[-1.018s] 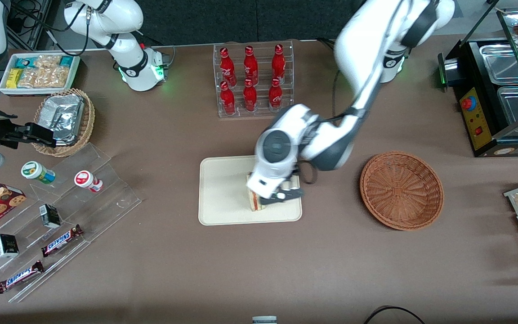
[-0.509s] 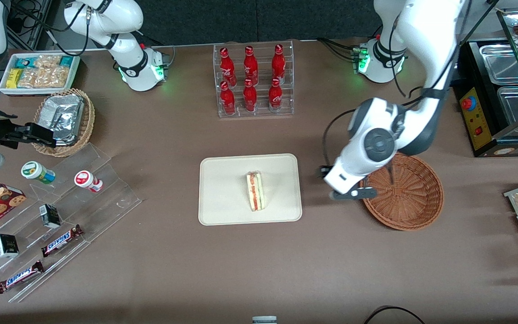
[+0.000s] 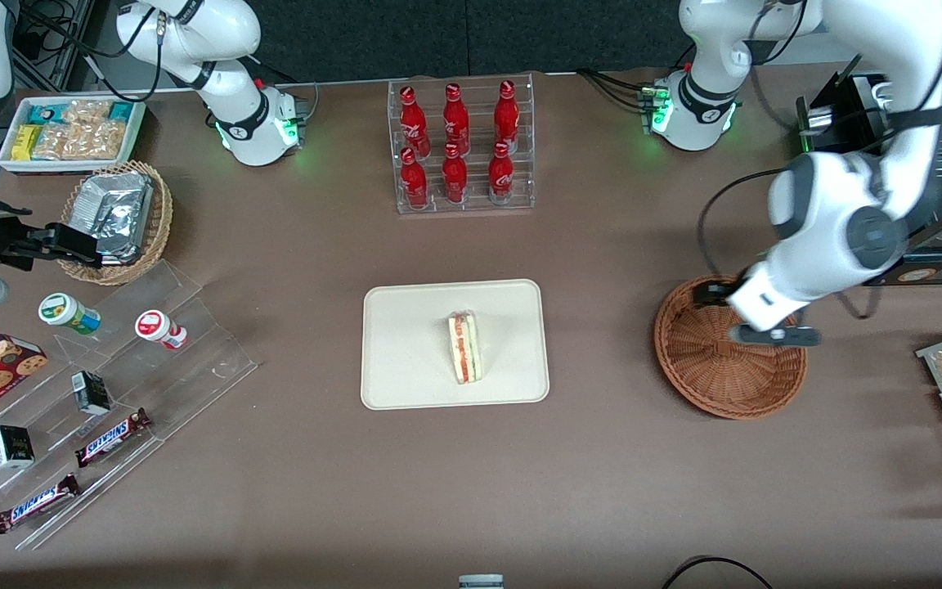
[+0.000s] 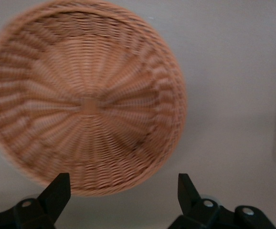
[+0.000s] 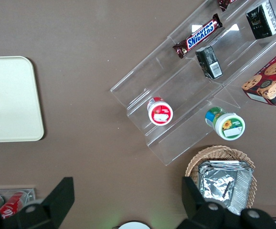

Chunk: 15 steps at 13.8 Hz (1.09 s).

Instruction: Place sandwich from basket to tray

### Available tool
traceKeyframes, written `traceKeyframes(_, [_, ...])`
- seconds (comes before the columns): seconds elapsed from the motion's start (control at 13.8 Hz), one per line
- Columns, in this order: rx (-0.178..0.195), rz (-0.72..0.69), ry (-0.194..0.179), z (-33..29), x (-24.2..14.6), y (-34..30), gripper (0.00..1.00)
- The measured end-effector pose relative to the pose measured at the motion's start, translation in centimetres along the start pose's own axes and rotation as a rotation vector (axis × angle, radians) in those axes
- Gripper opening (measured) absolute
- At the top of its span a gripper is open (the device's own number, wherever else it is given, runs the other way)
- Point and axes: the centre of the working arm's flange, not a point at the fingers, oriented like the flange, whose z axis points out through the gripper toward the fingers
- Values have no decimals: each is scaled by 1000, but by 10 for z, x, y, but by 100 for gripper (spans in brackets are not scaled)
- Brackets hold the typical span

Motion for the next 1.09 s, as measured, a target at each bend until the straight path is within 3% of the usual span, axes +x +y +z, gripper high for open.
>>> traceKeyframes(0.44, [6, -6, 57, -144, -38, -6, 100])
traceKeyframes(0.65, [42, -7, 64, -203, -47, -6, 100])
traceKeyframes(0.95, [49, -16, 105, -243, -52, 5, 100])
traceKeyframes(1.09, [49, -13, 107, -250, -54, 10, 100])
